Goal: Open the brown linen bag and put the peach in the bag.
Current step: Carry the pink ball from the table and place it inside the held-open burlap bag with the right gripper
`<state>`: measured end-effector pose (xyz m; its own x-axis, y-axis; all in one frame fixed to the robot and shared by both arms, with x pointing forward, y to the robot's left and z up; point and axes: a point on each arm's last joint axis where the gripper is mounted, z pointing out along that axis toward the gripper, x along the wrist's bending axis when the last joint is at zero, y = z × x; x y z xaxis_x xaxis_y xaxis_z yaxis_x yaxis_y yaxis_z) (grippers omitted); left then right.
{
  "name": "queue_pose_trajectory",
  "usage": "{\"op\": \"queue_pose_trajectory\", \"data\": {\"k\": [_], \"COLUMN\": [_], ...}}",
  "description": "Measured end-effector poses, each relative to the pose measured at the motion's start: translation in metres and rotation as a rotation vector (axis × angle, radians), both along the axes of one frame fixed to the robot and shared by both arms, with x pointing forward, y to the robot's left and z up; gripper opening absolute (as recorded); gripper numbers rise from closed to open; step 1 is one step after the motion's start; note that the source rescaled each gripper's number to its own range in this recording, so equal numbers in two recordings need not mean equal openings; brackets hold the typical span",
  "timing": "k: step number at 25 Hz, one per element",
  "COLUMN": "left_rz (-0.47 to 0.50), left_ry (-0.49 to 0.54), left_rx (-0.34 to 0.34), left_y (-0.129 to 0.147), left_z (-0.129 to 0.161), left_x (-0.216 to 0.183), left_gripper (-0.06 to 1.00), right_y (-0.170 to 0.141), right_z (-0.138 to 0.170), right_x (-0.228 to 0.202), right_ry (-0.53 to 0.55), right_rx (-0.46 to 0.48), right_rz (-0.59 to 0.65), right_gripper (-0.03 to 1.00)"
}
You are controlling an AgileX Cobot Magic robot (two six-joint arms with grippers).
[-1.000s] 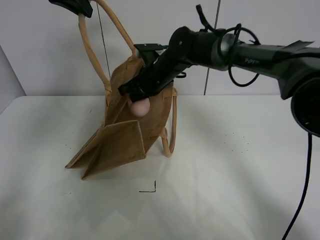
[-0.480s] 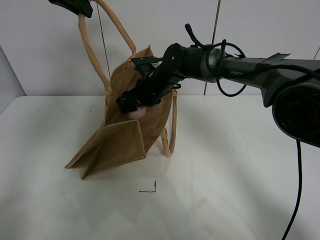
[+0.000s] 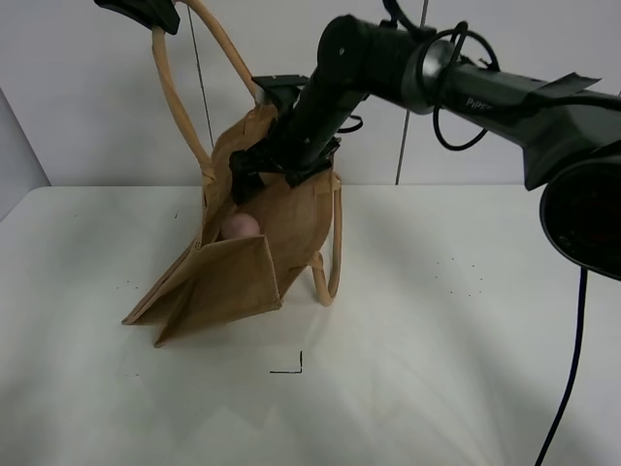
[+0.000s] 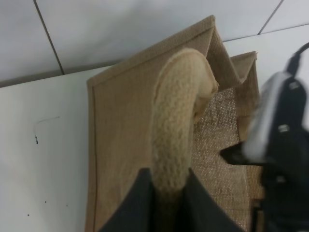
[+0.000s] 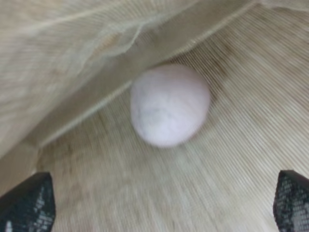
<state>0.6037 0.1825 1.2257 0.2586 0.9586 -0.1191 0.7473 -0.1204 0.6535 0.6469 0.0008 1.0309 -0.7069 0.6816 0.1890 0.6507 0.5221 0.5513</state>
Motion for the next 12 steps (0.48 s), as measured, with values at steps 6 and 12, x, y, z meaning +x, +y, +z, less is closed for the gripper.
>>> {"op": "queue_pose_trajectory", "data": {"k": [6,12], "left_rz": [0.000,0.000], "left_ry": [0.000,0.000], "left_rx": [0.000,0.000], "left_y": [0.000,0.000], "left_z": [0.000,0.000], "left_x": [0.000,0.000], "left_gripper": [0.00,0.00], "right_y": [-0.033,-0.067], "right_z": [0.035,0.034], "right_x": [-0.007,0.010], "right_ry": [0.040,0.045], "right_rx": [-0.142,-0.208], "right_rz": [-0.108,-0.242], "right_gripper": [1.00,1.00]}}
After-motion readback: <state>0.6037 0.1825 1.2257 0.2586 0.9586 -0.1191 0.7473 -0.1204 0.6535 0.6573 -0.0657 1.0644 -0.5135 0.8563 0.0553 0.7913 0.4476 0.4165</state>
